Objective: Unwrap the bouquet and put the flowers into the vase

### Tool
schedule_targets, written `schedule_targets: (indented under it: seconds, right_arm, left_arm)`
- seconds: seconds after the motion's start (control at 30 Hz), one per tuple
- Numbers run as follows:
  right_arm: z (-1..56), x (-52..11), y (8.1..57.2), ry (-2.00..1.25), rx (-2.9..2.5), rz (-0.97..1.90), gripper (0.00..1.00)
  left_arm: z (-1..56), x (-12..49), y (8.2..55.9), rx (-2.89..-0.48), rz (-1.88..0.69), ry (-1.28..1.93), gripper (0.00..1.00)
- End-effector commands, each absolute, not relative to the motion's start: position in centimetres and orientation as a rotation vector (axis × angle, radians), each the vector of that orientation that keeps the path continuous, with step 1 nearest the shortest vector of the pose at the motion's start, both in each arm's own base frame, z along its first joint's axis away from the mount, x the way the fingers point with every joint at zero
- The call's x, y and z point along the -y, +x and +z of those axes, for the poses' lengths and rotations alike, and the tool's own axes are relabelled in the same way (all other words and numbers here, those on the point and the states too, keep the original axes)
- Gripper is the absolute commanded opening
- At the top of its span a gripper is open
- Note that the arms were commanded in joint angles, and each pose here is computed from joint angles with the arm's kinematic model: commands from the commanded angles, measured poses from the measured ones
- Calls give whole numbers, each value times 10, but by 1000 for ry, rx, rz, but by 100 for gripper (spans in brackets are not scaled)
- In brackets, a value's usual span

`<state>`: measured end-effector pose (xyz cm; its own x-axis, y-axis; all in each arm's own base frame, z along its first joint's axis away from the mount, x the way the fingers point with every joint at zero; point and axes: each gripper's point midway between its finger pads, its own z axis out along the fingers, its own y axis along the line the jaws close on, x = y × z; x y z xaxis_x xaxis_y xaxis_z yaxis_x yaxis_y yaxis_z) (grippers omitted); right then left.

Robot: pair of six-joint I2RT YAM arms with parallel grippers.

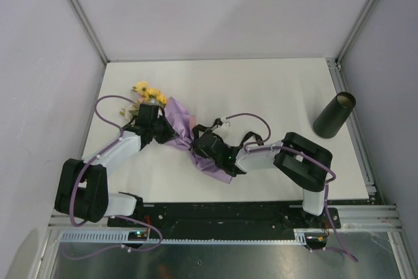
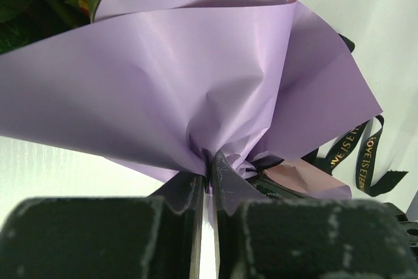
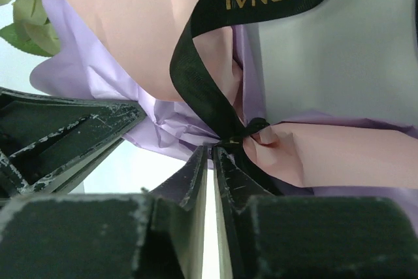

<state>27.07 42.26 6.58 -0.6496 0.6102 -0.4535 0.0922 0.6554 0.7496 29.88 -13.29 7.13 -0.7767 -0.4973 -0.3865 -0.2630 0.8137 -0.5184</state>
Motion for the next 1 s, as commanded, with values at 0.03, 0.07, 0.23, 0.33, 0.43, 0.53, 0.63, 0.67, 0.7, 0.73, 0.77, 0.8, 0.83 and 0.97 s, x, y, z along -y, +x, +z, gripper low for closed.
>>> schedule_targets:
  seconds: [0.03, 0.07, 0.23, 0.33, 0.43, 0.53, 0.63, 0.67, 0.7, 0.73, 0.77, 0.8, 0.83, 0.97]
  right_arm:
    - [96, -436, 290, 375, -1993, 1151, 7]
    - [100, -436, 292, 340, -1957, 1215, 5]
    - [111, -431, 283, 192, -1827, 1437, 0]
    - [122, -433, 274, 73, -1757, 1501, 0]
    - [128, -436, 269, -44, -1730, 1491, 0]
    - [125, -439, 266, -158, -1755, 1417, 1]
    - [122, -441, 264, -234, -1776, 1345, 2]
    - [121, -441, 263, -251, -1778, 1326, 2]
    - [121, -441, 263, -267, -1782, 1307, 2]
    - [118, -440, 264, -264, -1794, 1281, 3]
    - [117, -439, 265, -250, -1819, 1258, 3]
    - [111, -435, 270, -209, -1864, 1213, 4]
    - [110, -430, 275, -145, -1896, 1181, 8]
    - [99, -418, 280, 54, -2027, 1100, 23]
  left_arm:
    - [70, 127, 297, -2479, -575, -548, 9]
    - [68, 127, 296, -2486, -573, -547, 9]
    - [60, 128, 295, -2512, -565, -549, 7]
    - [59, 127, 295, -2515, -560, -552, 7]
    - [59, 126, 295, -2512, -550, -556, 7]
    - [58, 125, 295, -2514, -545, -559, 7]
    - [56, 125, 295, -2519, -540, -563, 7]
    - [55, 125, 295, -2521, -540, -563, 7]
    - [55, 125, 295, -2523, -539, -565, 7]
    - [55, 125, 295, -2523, -538, -566, 7]
    - [55, 125, 295, -2523, -536, -567, 7]
    - [55, 125, 295, -2522, -536, -566, 7]
    - [55, 124, 295, -2520, -535, -566, 7]
    - [57, 124, 295, -2512, -537, -564, 7]
